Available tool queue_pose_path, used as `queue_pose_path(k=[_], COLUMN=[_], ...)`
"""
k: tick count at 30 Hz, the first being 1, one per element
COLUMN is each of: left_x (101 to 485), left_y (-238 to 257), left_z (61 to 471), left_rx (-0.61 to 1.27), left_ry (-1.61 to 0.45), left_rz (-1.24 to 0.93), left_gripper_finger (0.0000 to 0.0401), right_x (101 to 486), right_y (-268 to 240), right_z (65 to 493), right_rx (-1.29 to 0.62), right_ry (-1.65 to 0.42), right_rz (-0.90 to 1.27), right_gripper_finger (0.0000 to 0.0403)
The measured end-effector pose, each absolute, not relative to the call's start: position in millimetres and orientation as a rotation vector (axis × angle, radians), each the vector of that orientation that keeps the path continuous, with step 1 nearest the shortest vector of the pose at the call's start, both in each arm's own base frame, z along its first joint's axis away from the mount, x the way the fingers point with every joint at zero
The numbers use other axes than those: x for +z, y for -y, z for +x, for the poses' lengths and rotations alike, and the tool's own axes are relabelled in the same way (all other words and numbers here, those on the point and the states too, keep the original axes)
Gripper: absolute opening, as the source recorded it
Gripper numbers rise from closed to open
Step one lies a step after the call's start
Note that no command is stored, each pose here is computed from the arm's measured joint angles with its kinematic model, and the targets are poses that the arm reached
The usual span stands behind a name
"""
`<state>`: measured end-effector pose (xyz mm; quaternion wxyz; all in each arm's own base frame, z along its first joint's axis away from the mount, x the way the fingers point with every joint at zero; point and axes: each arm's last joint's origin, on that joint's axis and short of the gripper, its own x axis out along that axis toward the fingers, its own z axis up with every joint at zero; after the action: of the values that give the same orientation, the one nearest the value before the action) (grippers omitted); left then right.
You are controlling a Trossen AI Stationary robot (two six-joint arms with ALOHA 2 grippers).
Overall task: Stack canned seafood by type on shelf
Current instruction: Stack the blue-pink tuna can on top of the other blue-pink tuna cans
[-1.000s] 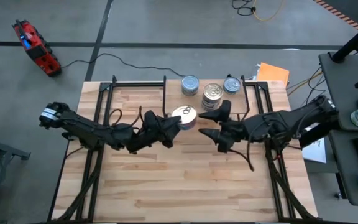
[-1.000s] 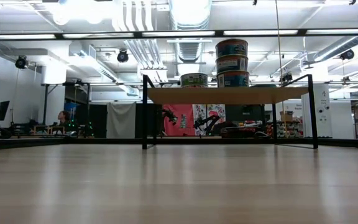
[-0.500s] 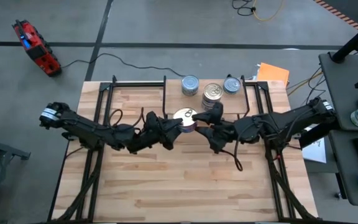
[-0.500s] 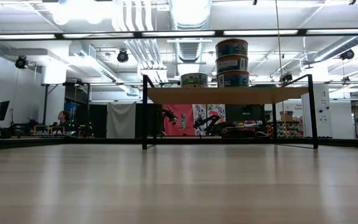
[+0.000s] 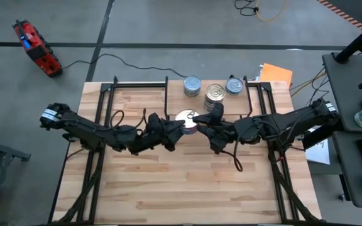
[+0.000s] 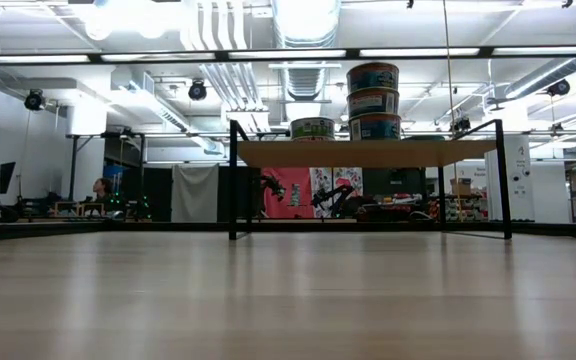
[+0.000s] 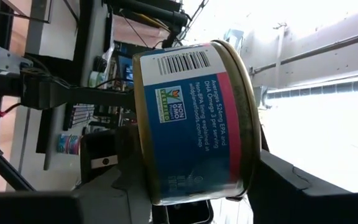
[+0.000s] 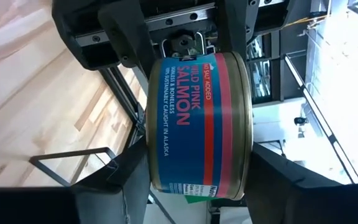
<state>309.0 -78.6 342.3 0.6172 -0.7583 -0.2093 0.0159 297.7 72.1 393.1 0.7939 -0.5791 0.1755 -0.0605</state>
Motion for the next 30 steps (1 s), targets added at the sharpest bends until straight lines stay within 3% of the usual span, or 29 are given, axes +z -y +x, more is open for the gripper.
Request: queue_pose_path(k=[7, 11, 24, 30], left_x=[343, 345, 349, 356], left_y=[79, 77, 67, 52], left_z=[309, 309, 311, 309], left_rx=[0.020, 0.000, -0.038, -0.045], left_ry=[0.466, 0.470, 0.473, 0.476], left_rz=[-1.707, -1.691, -1.633, -1.508], left_gripper_finger=[0.0295, 0.0332, 0.0332, 0.0331], right_x=[395, 397, 419, 429], right_y=[-71, -71, -58, -44], right_z=[295, 293, 268, 252], right_rx=[-0.132, -0.149, -0.360, -0.449], right_ry=[-0.363, -0.361, -0.392, -0.356], right_rz=[-1.213, -1.201, -1.147, -0.918], right_gripper_finger=[0.0192, 0.0192, 0.0192, 0.0192])
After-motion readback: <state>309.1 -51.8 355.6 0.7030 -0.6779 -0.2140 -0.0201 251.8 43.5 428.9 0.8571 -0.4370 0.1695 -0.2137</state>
